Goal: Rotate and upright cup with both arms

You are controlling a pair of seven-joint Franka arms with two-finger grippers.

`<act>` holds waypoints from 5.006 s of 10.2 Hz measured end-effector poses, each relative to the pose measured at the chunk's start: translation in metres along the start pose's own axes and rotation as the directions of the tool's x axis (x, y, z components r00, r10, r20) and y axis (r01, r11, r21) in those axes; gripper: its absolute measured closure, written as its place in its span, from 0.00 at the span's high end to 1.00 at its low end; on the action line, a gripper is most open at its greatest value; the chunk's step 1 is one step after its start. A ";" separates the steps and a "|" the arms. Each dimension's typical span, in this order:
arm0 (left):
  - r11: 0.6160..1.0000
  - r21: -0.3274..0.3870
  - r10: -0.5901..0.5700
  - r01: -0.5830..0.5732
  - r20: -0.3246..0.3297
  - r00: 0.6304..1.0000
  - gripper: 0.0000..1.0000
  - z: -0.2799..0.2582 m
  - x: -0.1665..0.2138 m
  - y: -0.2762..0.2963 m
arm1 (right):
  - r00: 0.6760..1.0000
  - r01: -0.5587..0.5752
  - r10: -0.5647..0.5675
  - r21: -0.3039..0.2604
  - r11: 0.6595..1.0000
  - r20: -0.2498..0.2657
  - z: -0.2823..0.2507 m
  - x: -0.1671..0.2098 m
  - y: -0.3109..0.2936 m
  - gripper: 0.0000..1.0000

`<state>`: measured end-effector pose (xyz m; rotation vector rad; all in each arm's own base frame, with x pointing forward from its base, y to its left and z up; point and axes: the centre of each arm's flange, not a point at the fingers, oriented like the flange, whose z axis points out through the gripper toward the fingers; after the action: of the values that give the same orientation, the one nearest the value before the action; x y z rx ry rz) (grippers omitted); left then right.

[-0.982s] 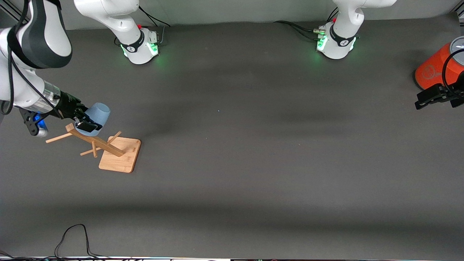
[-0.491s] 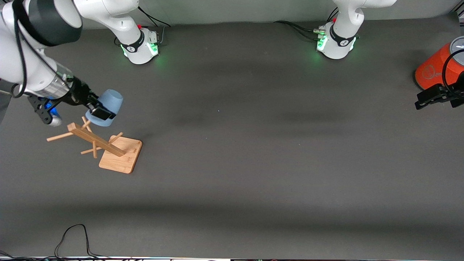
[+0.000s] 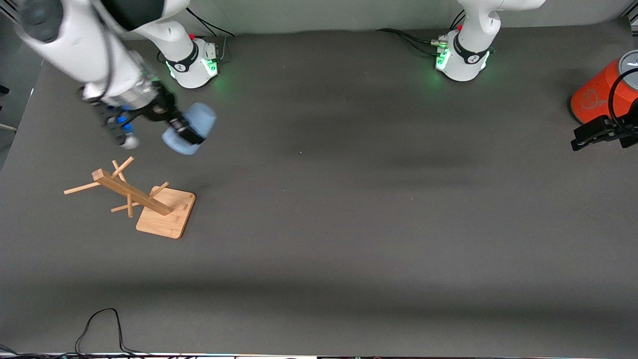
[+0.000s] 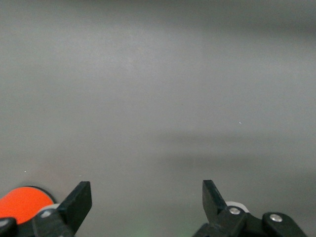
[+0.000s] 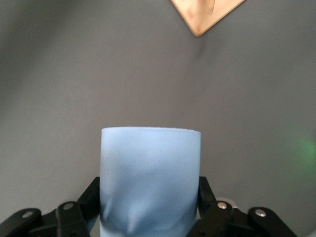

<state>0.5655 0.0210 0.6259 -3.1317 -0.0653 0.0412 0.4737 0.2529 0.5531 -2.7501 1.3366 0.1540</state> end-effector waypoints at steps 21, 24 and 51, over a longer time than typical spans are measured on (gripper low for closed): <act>1.000 0.001 -0.007 0.007 0.015 1.000 1.00 0.006 0.002 -0.003 | 0.711 -0.672 0.660 0.046 0.740 -0.243 0.398 -0.252 -0.174 0.79; 1.000 0.002 -0.009 0.008 0.025 1.000 1.00 0.009 0.002 -0.003 | 0.706 -0.675 0.665 0.053 0.736 -0.244 0.400 -0.247 -0.175 0.85; 0.963 0.248 -0.141 0.104 0.134 0.981 1.00 0.174 -0.051 0.389 | 0.752 0.659 -0.658 -0.075 0.748 0.046 -0.087 0.269 0.085 1.00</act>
<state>0.5264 -0.3679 0.4499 -2.8701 -0.2369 0.2637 0.5772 -0.0193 0.6036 -3.0839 0.2766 0.1839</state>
